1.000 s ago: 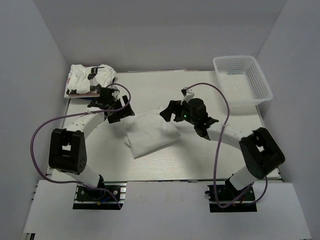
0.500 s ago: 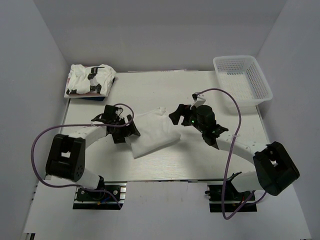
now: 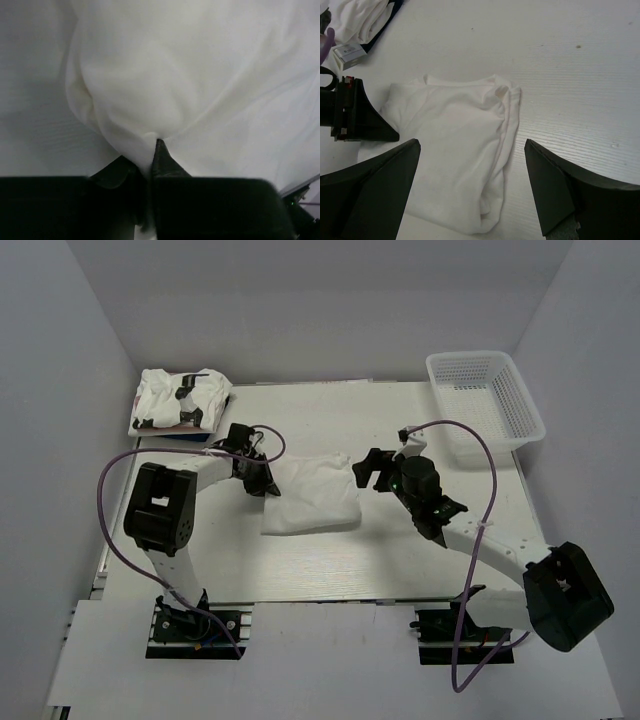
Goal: Fold and stack the t-shirts
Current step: Put the neatly folded tshirt into the corner of the board with the left arm
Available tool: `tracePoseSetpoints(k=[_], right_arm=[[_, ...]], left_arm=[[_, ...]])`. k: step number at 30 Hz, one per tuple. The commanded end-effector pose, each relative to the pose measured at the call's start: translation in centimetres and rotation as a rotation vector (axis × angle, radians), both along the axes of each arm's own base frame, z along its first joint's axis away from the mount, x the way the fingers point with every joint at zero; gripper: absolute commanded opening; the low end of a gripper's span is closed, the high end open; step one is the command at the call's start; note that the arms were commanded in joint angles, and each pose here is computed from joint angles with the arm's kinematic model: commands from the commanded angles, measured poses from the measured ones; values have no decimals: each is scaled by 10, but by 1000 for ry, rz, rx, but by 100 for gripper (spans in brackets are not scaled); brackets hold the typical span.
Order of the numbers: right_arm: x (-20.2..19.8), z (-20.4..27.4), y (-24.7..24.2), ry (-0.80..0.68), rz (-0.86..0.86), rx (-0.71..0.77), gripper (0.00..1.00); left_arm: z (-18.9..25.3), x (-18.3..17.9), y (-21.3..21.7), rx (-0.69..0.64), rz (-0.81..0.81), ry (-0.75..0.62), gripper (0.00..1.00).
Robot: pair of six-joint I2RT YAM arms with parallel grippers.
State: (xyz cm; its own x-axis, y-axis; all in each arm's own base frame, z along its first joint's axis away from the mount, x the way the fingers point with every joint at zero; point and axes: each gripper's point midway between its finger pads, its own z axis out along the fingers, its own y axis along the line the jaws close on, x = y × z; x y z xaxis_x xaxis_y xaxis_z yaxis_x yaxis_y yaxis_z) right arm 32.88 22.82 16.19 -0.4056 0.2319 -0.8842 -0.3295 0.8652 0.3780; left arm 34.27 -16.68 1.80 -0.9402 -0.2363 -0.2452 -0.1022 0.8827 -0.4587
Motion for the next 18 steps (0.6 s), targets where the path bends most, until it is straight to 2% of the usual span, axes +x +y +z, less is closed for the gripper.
tracePoseSetpoints(k=[1, 2, 3, 5, 11, 12, 18], right_arm=[[8, 17, -25, -91, -107, -34, 90], [8, 17, -27, -92, -117, -38, 90], [9, 18, -31, -97, -137, -42, 90], [10, 20, -34, -113, -149, -54, 90], [14, 12, -39, -111, -177, -79, 90], [15, 12, -39, -110, -181, -80, 90], [21, 0, -37, -97, -186, -106, 90]], left_arm=[[-10, 11, 14, 135, -31, -13, 15], [-12, 10, 18, 163, -40, 9, 7], [-1, 26, 24, 207, -14, -32, 0], [8, 38, 29, 250, -32, -74, 0], [106, 89, 45, 381, -60, -333, 0], [126, 99, 54, 439, -76, -389, 0], [194, 117, 79, 586, -95, -530, 0]])
